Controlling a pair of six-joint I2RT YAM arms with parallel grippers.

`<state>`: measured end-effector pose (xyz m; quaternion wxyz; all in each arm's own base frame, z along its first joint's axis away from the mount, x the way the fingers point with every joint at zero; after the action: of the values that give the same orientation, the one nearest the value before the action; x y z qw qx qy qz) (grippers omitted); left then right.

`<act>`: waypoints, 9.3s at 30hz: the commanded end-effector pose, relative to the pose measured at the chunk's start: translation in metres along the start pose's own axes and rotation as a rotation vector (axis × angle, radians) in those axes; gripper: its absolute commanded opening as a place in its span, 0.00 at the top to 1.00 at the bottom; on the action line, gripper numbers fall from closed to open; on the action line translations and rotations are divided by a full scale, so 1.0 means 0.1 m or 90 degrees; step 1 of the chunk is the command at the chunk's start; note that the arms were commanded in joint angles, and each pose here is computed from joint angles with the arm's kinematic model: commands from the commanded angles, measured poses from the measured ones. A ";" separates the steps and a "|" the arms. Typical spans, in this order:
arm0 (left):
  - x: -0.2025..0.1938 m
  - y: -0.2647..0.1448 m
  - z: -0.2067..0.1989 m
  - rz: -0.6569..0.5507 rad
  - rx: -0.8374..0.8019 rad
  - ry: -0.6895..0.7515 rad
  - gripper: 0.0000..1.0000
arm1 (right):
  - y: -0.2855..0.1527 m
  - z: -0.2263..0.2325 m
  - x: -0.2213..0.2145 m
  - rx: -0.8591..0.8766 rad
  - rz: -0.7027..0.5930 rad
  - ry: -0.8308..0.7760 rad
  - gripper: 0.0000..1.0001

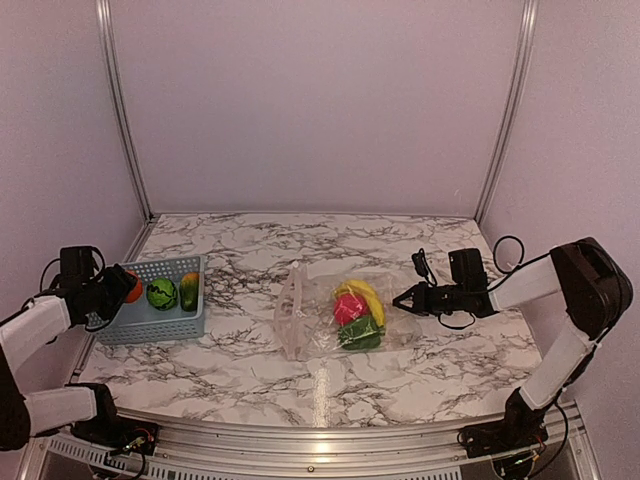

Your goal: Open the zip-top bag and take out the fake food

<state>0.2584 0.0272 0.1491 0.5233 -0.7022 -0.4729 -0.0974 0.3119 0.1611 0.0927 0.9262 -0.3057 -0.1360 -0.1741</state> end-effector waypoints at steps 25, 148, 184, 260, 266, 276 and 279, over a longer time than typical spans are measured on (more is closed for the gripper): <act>-0.30 -0.12 -1.40 0.032 -0.343 0.279 0.30 | 0.03 0.04 0.08 0.016 0.008 -0.012 1.00; 0.36 0.08 0.16 0.002 0.157 0.123 0.02 | 0.10 0.01 0.00 0.000 -0.003 0.002 1.00; -1.56 0.18 -2.78 0.204 -0.573 0.458 0.52 | -0.18 0.02 -0.26 -0.053 0.056 0.012 0.51; -2.39 0.36 -2.98 0.160 -0.604 0.533 0.25 | 0.09 -0.16 -0.34 -0.079 0.089 -0.008 1.00; -2.46 0.48 -3.06 0.180 -0.578 0.547 0.36 | 0.10 -0.12 -0.35 -0.067 0.090 -0.008 1.00; -2.71 0.45 -3.25 0.211 -0.596 0.618 0.04 | 0.22 0.02 -0.46 -0.047 0.111 -0.021 1.00; -2.77 0.56 -3.27 0.218 -0.555 0.650 0.01 | 0.23 0.05 -0.47 -0.042 0.113 -0.024 1.00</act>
<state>0.2689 -0.3960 0.1038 0.3086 -0.7962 -0.0052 -0.5204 0.2745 0.1839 0.0599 0.9226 -0.3604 -0.1056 -0.0885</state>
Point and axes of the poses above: each gripper's point midway between its finger pads, its own y axis out along the fingers, its own z axis along the line the jaws close on, x = y × z, the point moved 6 cm from there along -y, back along the fingers, and after that the axes turned 15 degrees about y, right-handed, at the moved point
